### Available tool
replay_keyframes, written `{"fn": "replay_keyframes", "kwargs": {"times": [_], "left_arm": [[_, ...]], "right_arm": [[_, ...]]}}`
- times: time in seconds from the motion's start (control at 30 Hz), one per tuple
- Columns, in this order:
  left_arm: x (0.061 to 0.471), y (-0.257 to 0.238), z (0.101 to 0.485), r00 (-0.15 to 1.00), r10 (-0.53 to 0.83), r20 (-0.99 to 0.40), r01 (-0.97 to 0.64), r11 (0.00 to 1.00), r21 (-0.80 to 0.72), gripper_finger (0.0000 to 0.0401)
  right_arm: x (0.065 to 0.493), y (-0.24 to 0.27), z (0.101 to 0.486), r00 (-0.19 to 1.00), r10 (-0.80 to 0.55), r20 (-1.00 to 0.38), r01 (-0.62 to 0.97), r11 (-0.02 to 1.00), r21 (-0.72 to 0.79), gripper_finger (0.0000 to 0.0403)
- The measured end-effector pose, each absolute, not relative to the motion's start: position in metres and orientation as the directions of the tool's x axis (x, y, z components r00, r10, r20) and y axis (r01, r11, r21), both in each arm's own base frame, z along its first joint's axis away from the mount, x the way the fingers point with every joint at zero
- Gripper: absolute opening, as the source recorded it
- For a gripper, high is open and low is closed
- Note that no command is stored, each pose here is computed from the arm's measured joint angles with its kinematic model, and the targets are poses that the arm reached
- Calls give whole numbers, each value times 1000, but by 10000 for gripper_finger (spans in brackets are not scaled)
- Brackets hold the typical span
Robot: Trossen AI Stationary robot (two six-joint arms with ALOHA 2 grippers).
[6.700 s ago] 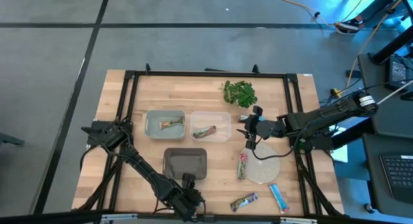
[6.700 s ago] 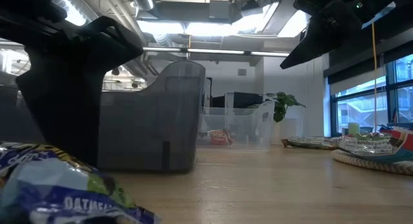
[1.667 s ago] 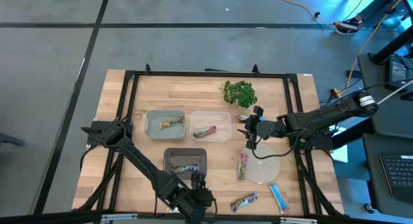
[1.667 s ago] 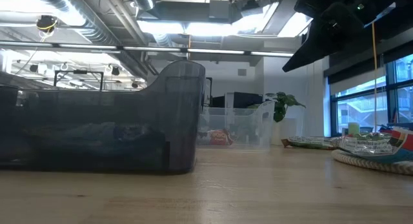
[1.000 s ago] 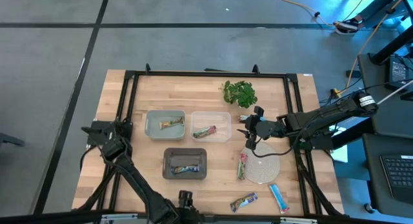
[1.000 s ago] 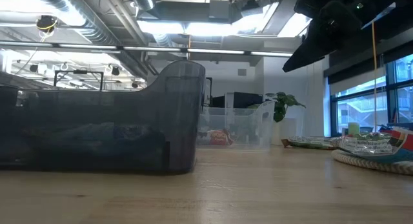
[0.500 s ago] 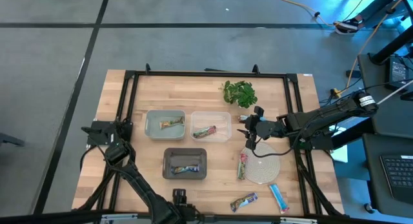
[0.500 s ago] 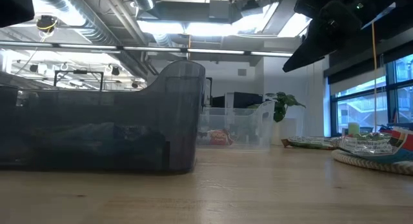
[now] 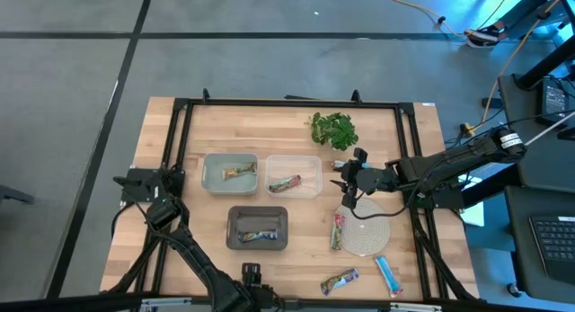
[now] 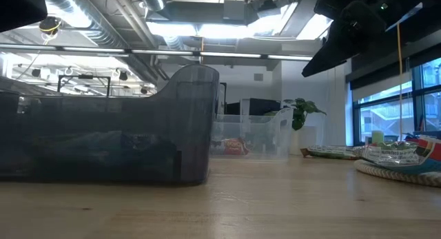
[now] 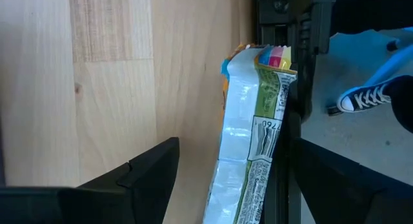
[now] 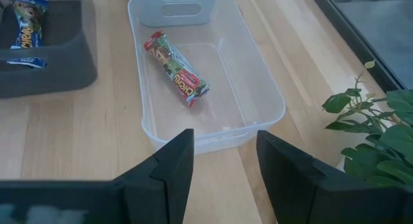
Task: Pick and place Granola Bars by type
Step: Put the yellow granola bar into the gray bin
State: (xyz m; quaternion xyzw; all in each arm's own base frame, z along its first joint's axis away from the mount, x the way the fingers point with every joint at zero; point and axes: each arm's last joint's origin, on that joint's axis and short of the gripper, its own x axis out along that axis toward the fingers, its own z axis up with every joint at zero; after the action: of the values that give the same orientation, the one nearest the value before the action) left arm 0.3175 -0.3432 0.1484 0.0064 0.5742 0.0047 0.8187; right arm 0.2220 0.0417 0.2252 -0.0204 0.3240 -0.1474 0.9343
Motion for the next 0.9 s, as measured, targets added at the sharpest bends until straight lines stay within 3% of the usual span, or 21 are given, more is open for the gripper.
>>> {"fn": "replay_keyframes", "kwargs": {"times": [0.27,0.4,0.9], "left_arm": [[314,-340,147,307,52,-950,40,997,68,280],[314,-340,147,303,48,-952,35,998,61,261],[314,-342,148,272,2,-962,45,999,15,99]], "right_arm": [[222,42,225,746,-289,-600,262,956,-134,172],[222,42,225,746,-289,-600,262,956,-134,172],[222,42,225,746,-289,-600,262,956,-135,172]]}}
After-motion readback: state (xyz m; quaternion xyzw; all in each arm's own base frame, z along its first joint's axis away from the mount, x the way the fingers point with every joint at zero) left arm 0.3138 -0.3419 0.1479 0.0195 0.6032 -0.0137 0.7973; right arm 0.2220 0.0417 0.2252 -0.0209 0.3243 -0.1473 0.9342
